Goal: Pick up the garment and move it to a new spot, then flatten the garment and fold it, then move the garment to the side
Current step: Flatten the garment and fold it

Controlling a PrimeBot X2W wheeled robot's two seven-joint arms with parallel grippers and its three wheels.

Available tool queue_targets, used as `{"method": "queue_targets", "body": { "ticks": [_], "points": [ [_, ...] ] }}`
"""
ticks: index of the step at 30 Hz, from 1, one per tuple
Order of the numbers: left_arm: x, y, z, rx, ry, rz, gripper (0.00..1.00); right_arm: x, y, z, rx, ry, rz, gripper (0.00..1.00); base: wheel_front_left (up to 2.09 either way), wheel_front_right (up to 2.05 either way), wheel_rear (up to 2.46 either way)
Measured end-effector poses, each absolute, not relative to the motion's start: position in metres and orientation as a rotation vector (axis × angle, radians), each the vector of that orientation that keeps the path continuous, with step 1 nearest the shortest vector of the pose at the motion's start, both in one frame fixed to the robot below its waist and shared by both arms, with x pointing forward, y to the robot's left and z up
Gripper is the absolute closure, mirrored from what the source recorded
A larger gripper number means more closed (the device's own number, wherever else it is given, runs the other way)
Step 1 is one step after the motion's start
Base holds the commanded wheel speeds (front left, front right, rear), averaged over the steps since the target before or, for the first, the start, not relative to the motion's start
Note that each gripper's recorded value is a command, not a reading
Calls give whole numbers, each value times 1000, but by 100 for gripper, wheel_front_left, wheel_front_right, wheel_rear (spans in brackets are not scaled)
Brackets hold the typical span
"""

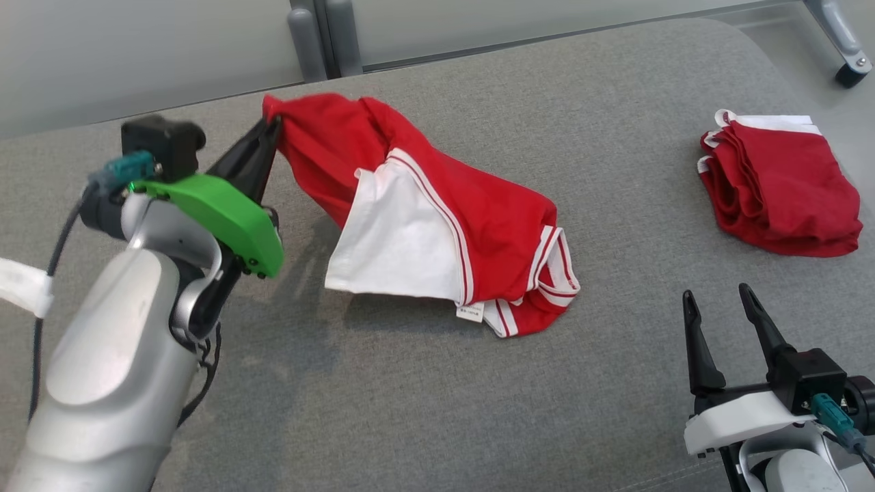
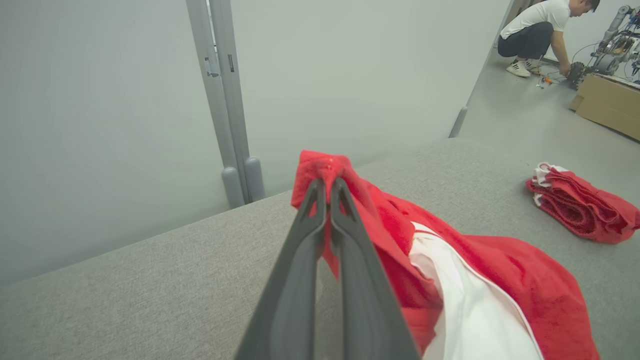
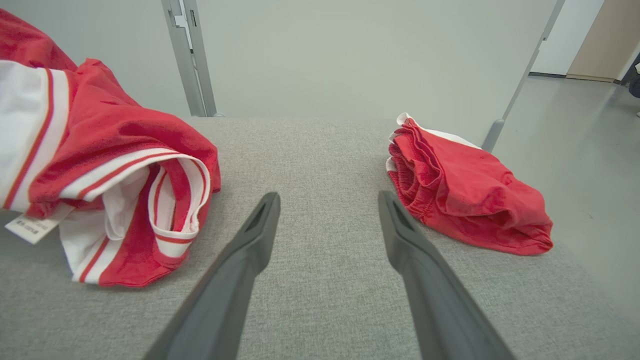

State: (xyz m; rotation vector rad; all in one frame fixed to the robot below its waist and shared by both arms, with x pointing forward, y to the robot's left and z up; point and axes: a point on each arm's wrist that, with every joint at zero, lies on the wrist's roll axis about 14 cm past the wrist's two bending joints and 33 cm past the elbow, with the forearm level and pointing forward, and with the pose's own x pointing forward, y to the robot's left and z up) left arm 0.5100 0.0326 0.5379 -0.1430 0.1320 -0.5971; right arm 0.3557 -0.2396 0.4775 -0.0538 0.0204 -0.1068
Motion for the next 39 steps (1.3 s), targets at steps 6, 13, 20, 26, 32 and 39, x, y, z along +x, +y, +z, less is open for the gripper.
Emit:
{"method": "queue_targets", "body": {
  "ticks": [6, 13, 20, 26, 32, 39],
  "points": [
    [503, 8, 609, -64, 71, -733, 100, 353, -242, 479, -26, 13, -121, 0, 0, 0, 0],
    [484, -11, 661, 49, 17, -825, 100, 347, -251, 478, 6, 16, -156, 0, 0, 0, 0],
    [479, -13, 706, 122, -69, -818, 100, 342, -254, 480, 20, 6, -167, 0, 0, 0, 0],
    [487, -18, 737, 187, -152, -784, 100, 341, -251, 488, 17, -19, -158, 0, 0, 0, 0],
    [489, -16, 750, 234, -216, -768, 100, 338, -250, 492, 6, -31, -155, 0, 0, 0, 0],
    [496, 33, 701, 263, -132, -674, 100, 339, -241, 483, 5, -1, -125, 0, 0, 0, 0]
  ]
}}
